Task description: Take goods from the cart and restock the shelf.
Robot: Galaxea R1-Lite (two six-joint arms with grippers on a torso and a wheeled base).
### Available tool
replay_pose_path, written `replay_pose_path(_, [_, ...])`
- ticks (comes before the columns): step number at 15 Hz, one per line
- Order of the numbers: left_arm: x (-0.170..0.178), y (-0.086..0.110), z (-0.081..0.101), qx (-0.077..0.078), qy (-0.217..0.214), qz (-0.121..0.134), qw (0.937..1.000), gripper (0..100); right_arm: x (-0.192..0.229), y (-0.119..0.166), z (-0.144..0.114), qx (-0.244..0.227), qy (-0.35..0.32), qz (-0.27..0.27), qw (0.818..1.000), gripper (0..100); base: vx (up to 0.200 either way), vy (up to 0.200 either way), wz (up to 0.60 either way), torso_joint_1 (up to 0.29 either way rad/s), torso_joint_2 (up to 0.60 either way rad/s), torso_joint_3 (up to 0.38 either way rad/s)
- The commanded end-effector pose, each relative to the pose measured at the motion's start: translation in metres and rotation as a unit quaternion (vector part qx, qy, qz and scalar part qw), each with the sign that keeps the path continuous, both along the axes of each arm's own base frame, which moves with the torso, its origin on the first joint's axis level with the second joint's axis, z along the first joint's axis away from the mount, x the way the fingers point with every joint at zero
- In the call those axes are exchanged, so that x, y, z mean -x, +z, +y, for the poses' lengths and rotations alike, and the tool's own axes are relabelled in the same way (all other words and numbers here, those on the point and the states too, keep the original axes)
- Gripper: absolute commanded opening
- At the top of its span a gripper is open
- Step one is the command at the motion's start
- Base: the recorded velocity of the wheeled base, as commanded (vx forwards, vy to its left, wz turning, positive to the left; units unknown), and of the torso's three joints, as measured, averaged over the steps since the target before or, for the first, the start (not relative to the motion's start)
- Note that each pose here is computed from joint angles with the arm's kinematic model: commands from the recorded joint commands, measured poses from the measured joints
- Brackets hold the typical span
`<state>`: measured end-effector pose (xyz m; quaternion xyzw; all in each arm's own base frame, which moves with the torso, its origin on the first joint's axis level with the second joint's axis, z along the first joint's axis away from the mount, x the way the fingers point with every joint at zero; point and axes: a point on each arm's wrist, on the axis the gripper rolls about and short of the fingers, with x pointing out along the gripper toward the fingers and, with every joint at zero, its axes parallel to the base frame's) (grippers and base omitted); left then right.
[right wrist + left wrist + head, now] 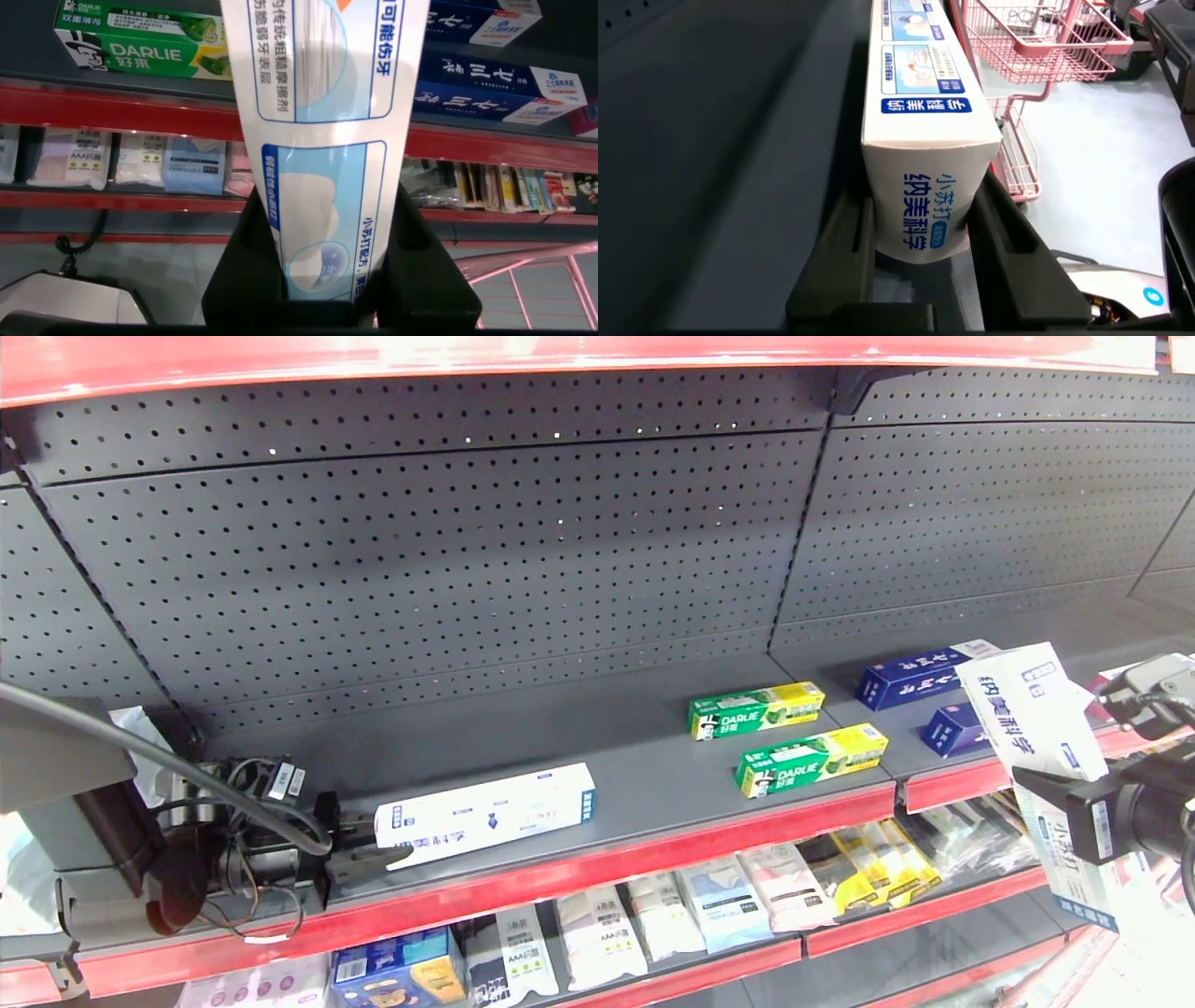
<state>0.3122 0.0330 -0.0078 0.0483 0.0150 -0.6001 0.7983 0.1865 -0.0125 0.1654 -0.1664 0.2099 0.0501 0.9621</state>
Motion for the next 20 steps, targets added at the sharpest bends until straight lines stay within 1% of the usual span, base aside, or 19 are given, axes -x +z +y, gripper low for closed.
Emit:
replay_pose_path(1, [0.0003,0.0020,0.0004,0.000,0.001,-0.002,1.0000,0,-0.0005,0.0013,0.0001,0.006,0.003,-0.003,1.000,0,0.000,0.000,0.00,0.000,0.00,0.000])
replay_pose_path(5, [0.0018,0.0045,0.0002,0.001,0.000,-0.003,1.0000,0,-0.0041,0.0041,-0.0002,0.009,0.004,-0.007,1.000,0,0.000,0.000,0.00,0.000,0.00,0.000])
replay_pose_path(11, [0.0062,0.0045,-0.0030,0.003,-0.005,0.003,1.0000,0,-0.0054,0.0026,0.0000,0.009,0.005,-0.003,1.000,0,0.000,0.000,0.00,0.000,0.00,0.000])
replay_pose_path(17, [0.0053,0.0048,-0.0028,0.001,-0.001,0.005,1.0000,0,-0.0057,0.0023,0.0000,0.009,0.005,-0.002,1.000,0,0.000,0.000,0.00,0.000,0.00,0.000])
replay_pose_path(19, [0.0063,0.0043,-0.0030,0.002,-0.001,0.010,0.9999,0,-0.0069,0.0015,-0.0001,0.009,0.005,0.000,1.000,0,0.000,0.000,0.00,0.000,0.00,0.000])
replay_pose_path(20, [0.0078,0.0036,-0.0033,0.004,-0.001,0.018,0.9998,0,-0.0069,0.0008,-0.0001,0.009,0.005,0.002,1.000,0,0.000,0.000,0.00,0.000,0.00,0.000])
